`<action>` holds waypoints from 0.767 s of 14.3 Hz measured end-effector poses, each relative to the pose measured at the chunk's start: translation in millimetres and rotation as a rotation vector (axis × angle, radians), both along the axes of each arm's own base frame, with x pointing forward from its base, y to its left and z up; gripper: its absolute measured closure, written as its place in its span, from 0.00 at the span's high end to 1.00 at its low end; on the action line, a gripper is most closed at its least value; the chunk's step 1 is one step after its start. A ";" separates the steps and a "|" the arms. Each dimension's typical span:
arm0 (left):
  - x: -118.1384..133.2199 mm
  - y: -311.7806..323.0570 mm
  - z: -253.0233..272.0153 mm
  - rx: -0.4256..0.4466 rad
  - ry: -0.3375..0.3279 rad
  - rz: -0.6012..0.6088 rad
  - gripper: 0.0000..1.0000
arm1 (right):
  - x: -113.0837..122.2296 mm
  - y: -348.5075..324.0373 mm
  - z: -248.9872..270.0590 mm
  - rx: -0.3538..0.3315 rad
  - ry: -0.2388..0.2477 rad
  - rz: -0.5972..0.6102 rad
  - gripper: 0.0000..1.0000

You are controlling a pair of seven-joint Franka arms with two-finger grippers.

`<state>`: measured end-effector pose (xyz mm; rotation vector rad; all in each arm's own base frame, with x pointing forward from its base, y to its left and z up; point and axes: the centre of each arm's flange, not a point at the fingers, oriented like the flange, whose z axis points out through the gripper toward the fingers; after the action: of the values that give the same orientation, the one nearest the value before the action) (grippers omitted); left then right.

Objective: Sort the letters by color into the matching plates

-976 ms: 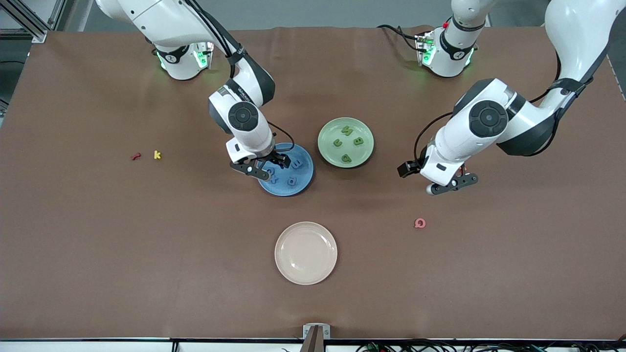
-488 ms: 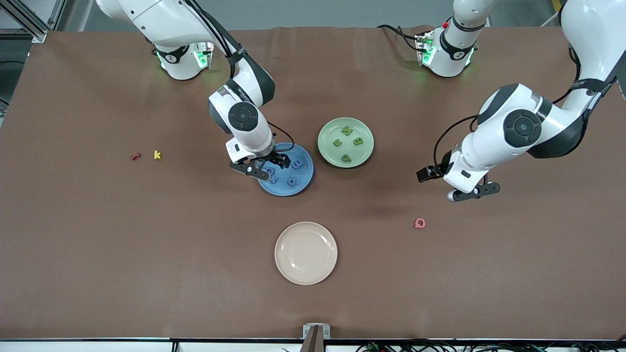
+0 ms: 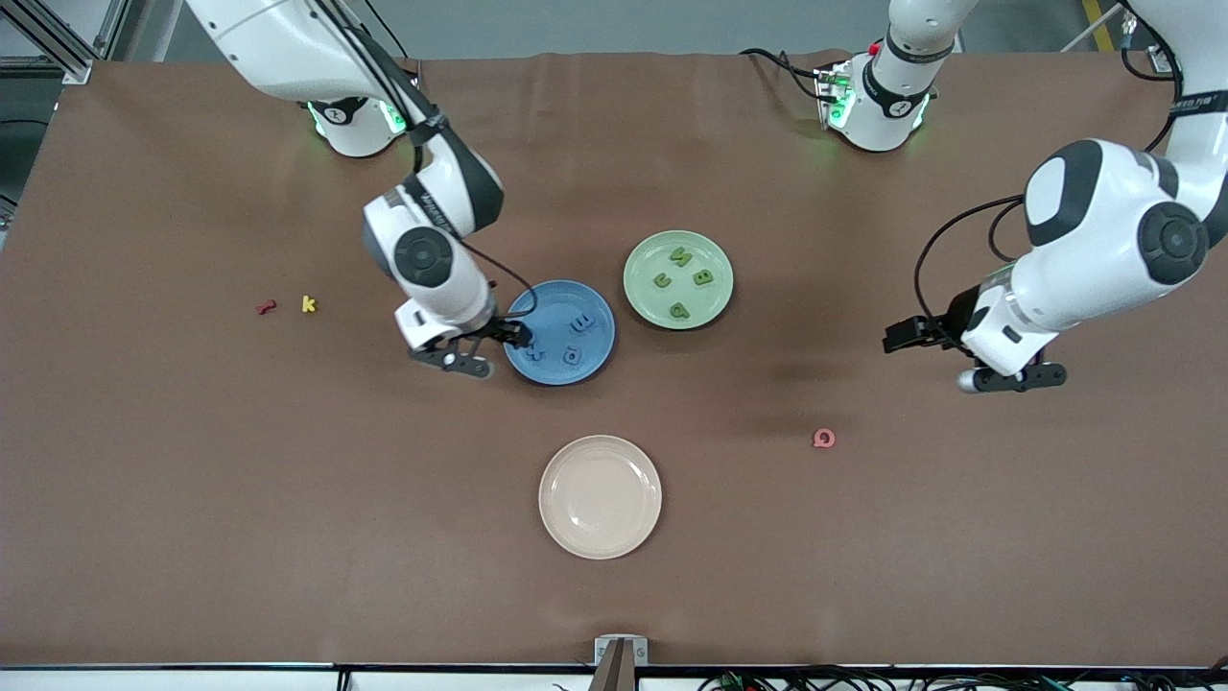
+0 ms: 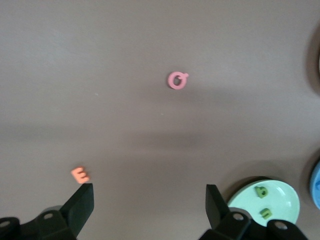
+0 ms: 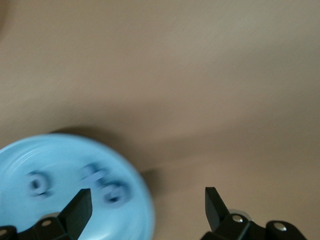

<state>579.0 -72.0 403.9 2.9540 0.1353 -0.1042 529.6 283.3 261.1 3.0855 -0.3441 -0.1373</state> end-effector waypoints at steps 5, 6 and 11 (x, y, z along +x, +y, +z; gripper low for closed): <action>-12.8 73.5 36.8 0.017 -0.040 -0.019 0.99 | 36.9 -132.8 92.6 -0.029 0.076 0.176 1.00; -15.4 83.6 49.2 0.036 -0.049 -0.004 0.99 | 43.1 -159.0 116.3 -0.019 0.100 0.201 1.00; -24.9 129.0 151.3 0.086 -0.072 0.023 0.99 | 56.8 -228.5 212.3 0.005 0.165 0.210 1.00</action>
<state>554.1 57.0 555.2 3.0365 0.1674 0.0109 586.4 54.9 473.4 3.0614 -0.0140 -0.3829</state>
